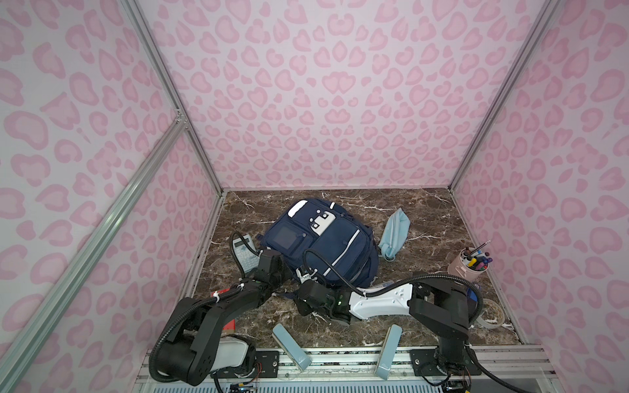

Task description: Pack the student bag

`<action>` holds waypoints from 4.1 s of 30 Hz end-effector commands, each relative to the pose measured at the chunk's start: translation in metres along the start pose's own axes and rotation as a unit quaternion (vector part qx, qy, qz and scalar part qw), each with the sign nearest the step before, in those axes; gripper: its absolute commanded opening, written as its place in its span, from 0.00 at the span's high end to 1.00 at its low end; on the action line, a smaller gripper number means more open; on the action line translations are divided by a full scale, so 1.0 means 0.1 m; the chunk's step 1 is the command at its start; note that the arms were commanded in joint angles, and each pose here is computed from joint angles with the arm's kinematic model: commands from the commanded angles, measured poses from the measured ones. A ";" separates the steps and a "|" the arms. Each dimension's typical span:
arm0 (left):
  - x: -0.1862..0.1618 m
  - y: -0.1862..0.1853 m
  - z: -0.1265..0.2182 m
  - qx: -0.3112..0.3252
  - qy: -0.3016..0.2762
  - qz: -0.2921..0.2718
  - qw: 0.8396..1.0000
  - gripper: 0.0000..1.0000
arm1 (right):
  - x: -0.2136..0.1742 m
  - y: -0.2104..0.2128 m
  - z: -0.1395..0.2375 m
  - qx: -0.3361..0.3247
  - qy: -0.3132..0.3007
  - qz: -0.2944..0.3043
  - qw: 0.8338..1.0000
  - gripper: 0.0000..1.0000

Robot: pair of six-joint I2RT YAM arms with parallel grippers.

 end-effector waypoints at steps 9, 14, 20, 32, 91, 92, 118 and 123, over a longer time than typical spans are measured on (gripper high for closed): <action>-0.10 -0.35 0.22 -0.095 0.048 0.004 0.994 0.97 | 0.34 -0.25 -0.29 -0.063 -0.028 0.005 0.998 0.45; -0.16 -0.37 0.26 -0.108 0.072 -0.001 0.992 0.97 | 0.44 -0.41 -0.38 -0.116 -0.029 -0.016 0.993 0.48; -0.15 -0.33 0.31 -0.093 0.063 -0.015 0.994 0.97 | 0.44 -0.53 -0.37 -0.140 -0.026 -0.006 0.990 0.96; 0.32 -0.32 0.30 -0.064 -0.002 -0.005 0.998 0.97 | 0.11 -0.47 0.08 -0.035 0.067 -0.027 0.997 1.00; -0.25 -0.58 0.40 -0.137 0.057 0.029 0.989 0.97 | -0.02 -0.69 0.60 0.009 0.068 -0.042 0.997 1.00; -0.21 -0.55 0.39 -0.133 0.056 0.031 0.989 0.97 | -0.11 -0.79 0.67 0.001 0.074 -0.047 0.996 1.00; 0.69 -0.68 0.51 -0.055 -0.059 -0.027 0.996 0.21 | 0.20 -0.83 0.65 0.040 0.056 -0.014 0.998 1.00; 0.33 -0.30 0.90 -0.101 -0.067 0.044 0.992 0.14 | 0.37 -0.47 0.37 0.060 0.043 -0.009 0.997 1.00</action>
Point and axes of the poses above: each gripper's point midway between its finger pads, its own z axis back along the fingers, its own y axis along the line the jaws close on, x = y × z, the point moved 5 cm from there along z, back along the fingers, and after that the axes turned 13 degrees about z, right-handed, at the moved point
